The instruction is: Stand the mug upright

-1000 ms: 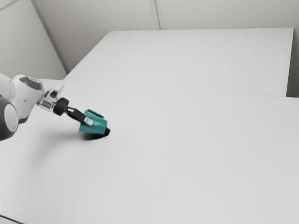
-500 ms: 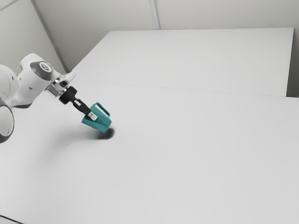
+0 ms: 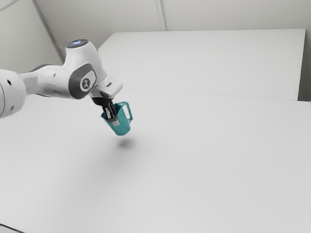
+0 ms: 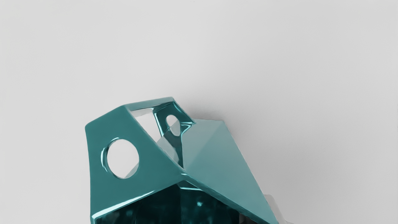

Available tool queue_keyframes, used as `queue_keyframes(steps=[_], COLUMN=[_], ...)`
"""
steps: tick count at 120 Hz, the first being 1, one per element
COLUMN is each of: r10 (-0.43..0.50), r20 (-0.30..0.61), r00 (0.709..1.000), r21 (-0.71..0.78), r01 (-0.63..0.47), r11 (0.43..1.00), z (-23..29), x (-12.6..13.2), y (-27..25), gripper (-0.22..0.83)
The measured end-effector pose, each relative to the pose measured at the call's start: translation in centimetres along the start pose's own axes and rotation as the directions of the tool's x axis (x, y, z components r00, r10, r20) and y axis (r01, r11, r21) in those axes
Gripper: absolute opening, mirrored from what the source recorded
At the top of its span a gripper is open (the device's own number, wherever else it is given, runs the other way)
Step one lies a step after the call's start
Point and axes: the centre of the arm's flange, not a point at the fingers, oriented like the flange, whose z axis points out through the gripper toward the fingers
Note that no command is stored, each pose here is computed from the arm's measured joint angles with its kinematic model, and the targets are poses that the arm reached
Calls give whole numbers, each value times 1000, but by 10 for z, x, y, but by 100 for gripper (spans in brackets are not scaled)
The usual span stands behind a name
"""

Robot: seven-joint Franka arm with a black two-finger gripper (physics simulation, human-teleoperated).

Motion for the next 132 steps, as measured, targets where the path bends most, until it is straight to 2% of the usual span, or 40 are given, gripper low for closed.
queue_keyframes(steps=[23, 44, 71, 96, 132], r10=[4, -144, -222, -325, -420], r20=[8, 12, 11, 40, 88], r00=[1000, 989, 975, 945, 903], r21=[44, 51, 36, 18, 12], r01=[-4, 144, 221, 325, 421], r11=[999, 988, 975, 946, 907], z=[1, 14, 26, 37, 56], x=[27, -7, 9, 0, -6], y=[57, 55, 84, 94, 99], gripper=[-17, -17, -17, -17, -17])
